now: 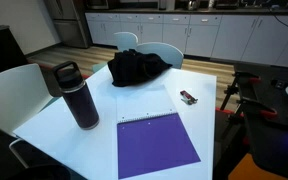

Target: Push the black jersey to the left

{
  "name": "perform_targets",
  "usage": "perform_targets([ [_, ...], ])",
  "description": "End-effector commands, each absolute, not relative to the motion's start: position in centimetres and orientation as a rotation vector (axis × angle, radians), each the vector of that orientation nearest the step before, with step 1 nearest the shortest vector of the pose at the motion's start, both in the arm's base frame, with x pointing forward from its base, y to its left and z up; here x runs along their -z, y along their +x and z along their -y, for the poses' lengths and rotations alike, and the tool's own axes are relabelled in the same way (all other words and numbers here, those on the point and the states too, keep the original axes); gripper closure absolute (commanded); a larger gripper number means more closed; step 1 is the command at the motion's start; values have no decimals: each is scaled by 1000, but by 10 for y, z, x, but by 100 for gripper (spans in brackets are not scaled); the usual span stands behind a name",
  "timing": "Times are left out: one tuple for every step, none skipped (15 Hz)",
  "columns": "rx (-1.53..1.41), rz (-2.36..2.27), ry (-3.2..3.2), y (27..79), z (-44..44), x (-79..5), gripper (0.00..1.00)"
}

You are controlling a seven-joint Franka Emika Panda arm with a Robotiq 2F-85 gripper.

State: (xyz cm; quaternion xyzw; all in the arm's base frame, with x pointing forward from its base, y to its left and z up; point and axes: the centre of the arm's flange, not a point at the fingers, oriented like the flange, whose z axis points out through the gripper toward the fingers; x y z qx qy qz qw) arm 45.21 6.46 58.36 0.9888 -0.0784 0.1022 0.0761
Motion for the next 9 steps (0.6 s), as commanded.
perform_targets([
  [-306, 235, 2964, 452, -65, -584, 0],
  [-306, 235, 2964, 452, -65, -584, 0],
  [-306, 235, 2964, 452, -65, -584, 0],
  [-306, 235, 2964, 452, -65, -584, 0],
  [-306, 235, 2964, 452, -65, -584, 0],
  [-306, 235, 2964, 452, -65, -584, 0],
  [-302, 232, 2966, 454, -64, -582, 0],
  [-309, 252, 2967, 457, -61, -578, 0],
  [-320, 258, 2975, 460, -56, -572, 0],
])
